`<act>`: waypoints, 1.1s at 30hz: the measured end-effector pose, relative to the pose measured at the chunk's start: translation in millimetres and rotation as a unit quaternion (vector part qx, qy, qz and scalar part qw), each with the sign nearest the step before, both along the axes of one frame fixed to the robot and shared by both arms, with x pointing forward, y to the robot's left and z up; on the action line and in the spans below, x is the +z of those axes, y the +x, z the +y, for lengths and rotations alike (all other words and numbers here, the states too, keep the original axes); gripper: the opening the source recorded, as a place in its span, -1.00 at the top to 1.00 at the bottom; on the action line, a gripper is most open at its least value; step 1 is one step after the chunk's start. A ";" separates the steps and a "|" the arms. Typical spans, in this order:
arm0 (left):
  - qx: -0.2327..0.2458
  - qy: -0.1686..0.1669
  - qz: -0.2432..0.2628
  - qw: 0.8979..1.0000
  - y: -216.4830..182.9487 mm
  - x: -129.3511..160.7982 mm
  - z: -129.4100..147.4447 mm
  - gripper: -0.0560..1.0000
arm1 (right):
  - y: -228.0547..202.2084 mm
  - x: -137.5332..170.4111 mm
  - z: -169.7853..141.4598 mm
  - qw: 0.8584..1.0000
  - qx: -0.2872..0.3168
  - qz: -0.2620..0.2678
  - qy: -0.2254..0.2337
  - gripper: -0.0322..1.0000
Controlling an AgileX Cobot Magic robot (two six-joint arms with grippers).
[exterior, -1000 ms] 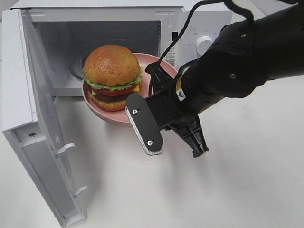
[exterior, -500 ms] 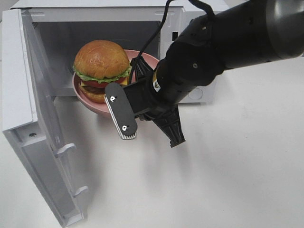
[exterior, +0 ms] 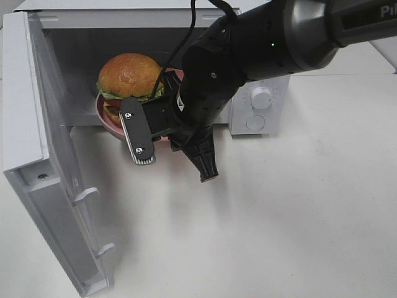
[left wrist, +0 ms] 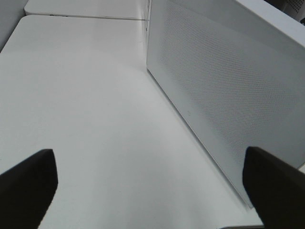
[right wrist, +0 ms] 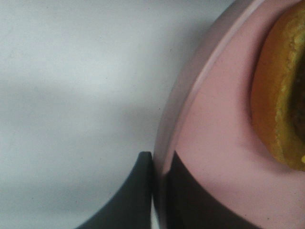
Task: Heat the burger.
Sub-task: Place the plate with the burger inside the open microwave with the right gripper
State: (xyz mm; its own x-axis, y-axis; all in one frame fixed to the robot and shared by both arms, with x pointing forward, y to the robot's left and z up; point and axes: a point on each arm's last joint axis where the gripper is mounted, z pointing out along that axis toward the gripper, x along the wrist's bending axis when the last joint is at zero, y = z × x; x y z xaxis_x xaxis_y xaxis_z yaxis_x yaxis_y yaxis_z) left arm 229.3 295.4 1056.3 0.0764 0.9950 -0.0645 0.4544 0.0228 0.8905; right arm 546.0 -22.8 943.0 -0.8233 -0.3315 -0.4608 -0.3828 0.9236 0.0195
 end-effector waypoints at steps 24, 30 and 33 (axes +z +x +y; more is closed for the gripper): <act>0.000 0.000 0.000 1.000 0.0 0.0 0.0 -0.95 | 45.1 2.6 34.9 0.998 -0.050 -0.023 0.006 0.85; 0.000 0.000 0.000 1.000 0.0 0.0 0.0 -0.95 | 54.3 1.2 42.2 0.998 -0.059 -0.027 0.010 0.85; 0.000 0.000 0.000 1.000 0.0 0.0 0.0 -0.95 | 59.6 -0.2 47.2 0.997 -0.062 -0.030 0.016 0.85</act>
State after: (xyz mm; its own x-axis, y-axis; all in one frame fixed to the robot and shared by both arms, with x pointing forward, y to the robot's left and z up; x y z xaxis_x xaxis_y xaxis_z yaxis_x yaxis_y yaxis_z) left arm 229.3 295.4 1056.3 0.0764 0.9950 -0.0645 0.4544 0.0228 0.8905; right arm 605.5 24.4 942.8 -0.8273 -0.2130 -0.5199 -0.2669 0.9633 0.0301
